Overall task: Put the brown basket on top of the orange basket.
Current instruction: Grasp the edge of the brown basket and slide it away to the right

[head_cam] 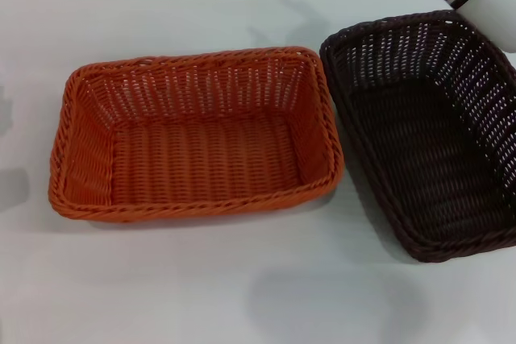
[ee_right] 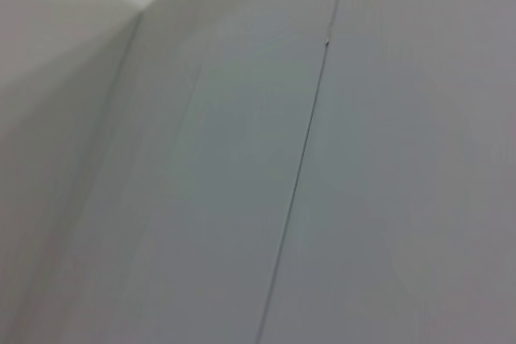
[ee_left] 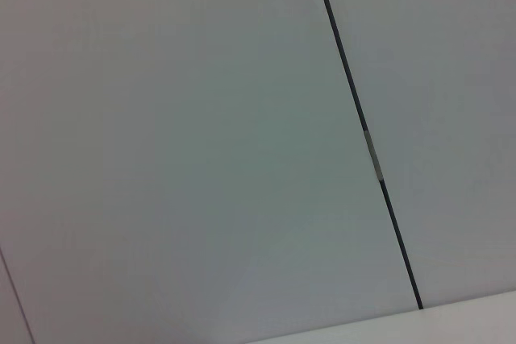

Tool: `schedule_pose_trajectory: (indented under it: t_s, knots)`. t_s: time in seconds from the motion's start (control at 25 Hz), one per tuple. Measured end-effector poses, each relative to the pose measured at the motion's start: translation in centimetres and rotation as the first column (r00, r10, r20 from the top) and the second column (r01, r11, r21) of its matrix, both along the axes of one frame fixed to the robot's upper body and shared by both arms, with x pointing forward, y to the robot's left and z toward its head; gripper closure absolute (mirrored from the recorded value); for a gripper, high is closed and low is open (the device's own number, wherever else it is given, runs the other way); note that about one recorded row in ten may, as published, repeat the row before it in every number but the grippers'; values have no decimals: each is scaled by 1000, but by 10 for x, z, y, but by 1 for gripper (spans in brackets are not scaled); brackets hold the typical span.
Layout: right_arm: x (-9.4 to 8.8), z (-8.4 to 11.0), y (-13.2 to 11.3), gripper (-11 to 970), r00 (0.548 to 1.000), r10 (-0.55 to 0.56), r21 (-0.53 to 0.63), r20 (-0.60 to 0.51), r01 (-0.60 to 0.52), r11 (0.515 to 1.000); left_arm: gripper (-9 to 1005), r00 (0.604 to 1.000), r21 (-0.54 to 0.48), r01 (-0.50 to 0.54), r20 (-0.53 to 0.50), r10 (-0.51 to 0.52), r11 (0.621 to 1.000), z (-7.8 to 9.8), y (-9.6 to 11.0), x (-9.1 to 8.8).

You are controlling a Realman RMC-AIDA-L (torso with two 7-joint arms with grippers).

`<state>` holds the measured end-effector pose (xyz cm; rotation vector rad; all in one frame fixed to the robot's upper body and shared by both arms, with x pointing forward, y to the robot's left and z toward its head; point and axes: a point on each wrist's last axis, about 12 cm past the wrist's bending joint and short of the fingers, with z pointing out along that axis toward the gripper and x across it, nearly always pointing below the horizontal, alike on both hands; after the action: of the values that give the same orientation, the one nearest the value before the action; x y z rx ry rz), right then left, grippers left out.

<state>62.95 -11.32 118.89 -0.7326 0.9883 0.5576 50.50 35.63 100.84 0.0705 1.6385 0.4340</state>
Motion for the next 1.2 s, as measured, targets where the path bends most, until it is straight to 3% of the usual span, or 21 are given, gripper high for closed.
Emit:
schedule_pose_trajectory:
  t_s: [0.08, 0.44, 0.76, 1.0, 1.2]
  knots:
    - [0, -2, 0, 138, 997, -37, -58, 64, 41, 997, 330, 1000, -1, 0, -1, 0, 1000, 0, 0, 0]
    - [0, -8, -1, 138, 993, -66, -119, 102, 78, 990, 330, 1000, -3, -2, -8, 2, 1000, -2, -1, -3]
    - [-8, -11, -7, 139, 993, -42, -70, 114, 50, 996, 330, 1000, -7, -2, -20, 2, 1000, -3, -1, -1]
    - [-21, -21, -4, 139, 975, 76, -252, 209, -22, 967, 331, 1000, -5, 0, -23, 0, 1000, -3, 0, 0]
    - [-25, -21, -4, 139, 961, 114, -311, 254, -30, 950, 331, 1000, -6, 0, -25, 0, 1000, -3, 0, 0]
